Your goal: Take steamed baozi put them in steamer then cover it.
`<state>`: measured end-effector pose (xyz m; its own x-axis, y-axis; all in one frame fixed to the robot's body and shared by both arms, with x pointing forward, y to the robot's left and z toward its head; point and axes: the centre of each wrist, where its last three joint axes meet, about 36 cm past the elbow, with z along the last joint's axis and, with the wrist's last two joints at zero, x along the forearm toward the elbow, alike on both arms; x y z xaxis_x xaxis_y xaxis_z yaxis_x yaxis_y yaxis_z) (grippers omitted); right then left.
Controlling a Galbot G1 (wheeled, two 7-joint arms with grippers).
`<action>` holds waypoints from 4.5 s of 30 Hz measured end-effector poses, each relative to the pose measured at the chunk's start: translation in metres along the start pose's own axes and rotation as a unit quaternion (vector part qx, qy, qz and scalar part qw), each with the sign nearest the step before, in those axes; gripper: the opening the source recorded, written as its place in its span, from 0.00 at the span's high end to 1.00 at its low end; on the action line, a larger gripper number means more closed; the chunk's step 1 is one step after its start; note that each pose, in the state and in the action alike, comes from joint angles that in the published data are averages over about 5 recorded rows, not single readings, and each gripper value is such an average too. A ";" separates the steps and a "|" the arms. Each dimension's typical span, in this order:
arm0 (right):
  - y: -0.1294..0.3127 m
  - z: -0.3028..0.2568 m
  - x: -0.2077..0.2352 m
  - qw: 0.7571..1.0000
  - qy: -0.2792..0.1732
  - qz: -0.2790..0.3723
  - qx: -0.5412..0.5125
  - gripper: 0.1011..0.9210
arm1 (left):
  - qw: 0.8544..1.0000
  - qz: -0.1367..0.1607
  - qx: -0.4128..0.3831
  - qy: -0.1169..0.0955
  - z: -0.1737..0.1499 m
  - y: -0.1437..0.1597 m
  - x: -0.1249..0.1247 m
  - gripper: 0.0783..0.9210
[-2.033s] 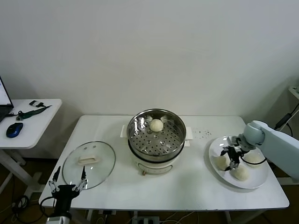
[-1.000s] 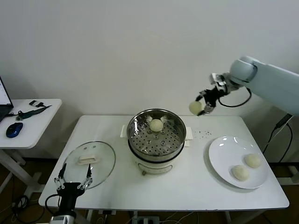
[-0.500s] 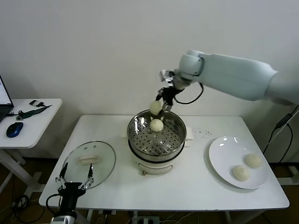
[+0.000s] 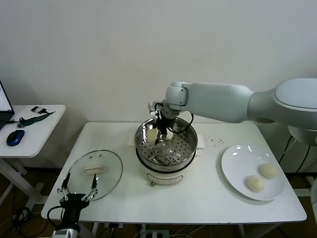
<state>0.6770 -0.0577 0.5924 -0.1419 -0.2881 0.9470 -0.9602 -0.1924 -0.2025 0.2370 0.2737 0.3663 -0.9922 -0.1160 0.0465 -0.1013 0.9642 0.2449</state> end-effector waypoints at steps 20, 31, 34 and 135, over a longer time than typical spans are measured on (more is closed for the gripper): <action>0.009 0.010 0.001 1.000 -0.003 0.004 -0.002 0.12 | 1.000 0.000 -0.005 -0.001 0.000 0.000 -0.005 0.12; 0.009 0.069 0.084 1.000 0.009 0.022 0.005 0.12 | 1.000 0.001 -0.006 0.000 0.000 0.000 -0.001 0.12; 0.017 0.094 0.106 1.000 0.011 0.021 0.005 0.12 | 1.000 0.000 -0.007 0.001 0.000 0.001 0.000 0.12; 0.006 0.083 0.146 0.829 0.136 -0.040 0.541 0.24 | 0.999 -0.012 -0.033 0.036 0.009 -0.004 0.023 0.12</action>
<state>0.6708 -0.1784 0.7087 -0.2786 -0.0399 0.9596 -0.2116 -0.9720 -0.1019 0.2140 0.2694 0.3581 -0.9813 -0.1585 0.1089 -0.1178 0.9432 0.3107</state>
